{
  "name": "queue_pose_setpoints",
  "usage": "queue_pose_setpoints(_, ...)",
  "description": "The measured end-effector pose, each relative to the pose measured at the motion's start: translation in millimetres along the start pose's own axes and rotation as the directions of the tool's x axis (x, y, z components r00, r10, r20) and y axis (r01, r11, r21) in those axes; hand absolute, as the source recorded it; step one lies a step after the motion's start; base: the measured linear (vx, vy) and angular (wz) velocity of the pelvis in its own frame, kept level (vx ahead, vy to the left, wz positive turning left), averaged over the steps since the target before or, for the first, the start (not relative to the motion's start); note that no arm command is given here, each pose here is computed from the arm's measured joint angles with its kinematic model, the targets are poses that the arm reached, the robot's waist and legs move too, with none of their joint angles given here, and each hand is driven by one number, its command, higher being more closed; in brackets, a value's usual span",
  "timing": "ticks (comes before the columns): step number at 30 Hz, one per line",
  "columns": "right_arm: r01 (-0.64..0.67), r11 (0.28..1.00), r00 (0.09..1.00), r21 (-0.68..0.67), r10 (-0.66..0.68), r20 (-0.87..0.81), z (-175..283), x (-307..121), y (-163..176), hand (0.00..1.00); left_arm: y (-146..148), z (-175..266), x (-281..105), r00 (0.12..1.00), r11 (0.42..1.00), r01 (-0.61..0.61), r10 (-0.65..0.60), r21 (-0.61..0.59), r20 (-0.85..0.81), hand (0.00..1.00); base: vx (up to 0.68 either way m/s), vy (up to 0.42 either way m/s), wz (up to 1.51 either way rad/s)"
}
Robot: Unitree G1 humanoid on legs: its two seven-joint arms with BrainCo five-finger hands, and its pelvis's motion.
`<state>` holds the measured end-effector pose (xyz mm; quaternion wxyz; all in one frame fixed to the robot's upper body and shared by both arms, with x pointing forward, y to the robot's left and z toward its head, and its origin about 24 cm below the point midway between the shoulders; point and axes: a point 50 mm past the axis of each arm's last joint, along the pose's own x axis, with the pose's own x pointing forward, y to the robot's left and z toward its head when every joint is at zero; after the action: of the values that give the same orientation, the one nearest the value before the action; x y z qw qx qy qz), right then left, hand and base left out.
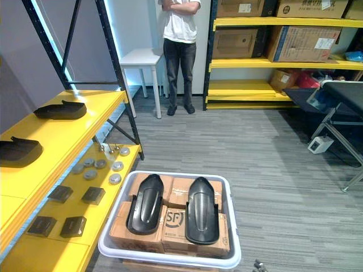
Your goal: Walk over and take plastic housings, then place them on the shelf
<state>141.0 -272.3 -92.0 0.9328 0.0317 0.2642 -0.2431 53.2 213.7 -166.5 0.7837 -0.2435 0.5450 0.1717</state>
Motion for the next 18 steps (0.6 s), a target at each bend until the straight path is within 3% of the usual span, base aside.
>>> queue_pose_setpoints(7,-0.020,0.999,0.961,-0.035,0.029,0.275,78.9,21.0,17.7,0.00,3.5,13.3,-2.0,1.000,0.996,0.008,-0.010,0.088,0.024,0.00,0.05,0.059,0.03)
queue_pose_setpoints(11,0.025,0.998,0.901,-0.065,0.006,0.434,156.1,44.1,23.8,0.00,-12.7,27.4,1.1,0.995,0.993,0.062,-0.069,0.103,0.072,0.00,-0.14,0.018,0.18)
queue_pose_setpoints(13,0.054,0.995,0.875,-0.087,-0.005,0.483,194.9,53.7,29.6,0.00,-21.8,42.6,2.7,0.988,0.989,0.093,-0.106,0.116,0.112,0.00,-0.23,0.033,0.34)
queue_pose_setpoints(18,0.124,0.984,0.882,-0.129,-0.049,0.468,235.9,69.5,33.9,0.00,-34.2,47.9,5.1,0.981,0.982,0.142,-0.156,0.124,0.116,0.00,-0.22,0.006,0.29)
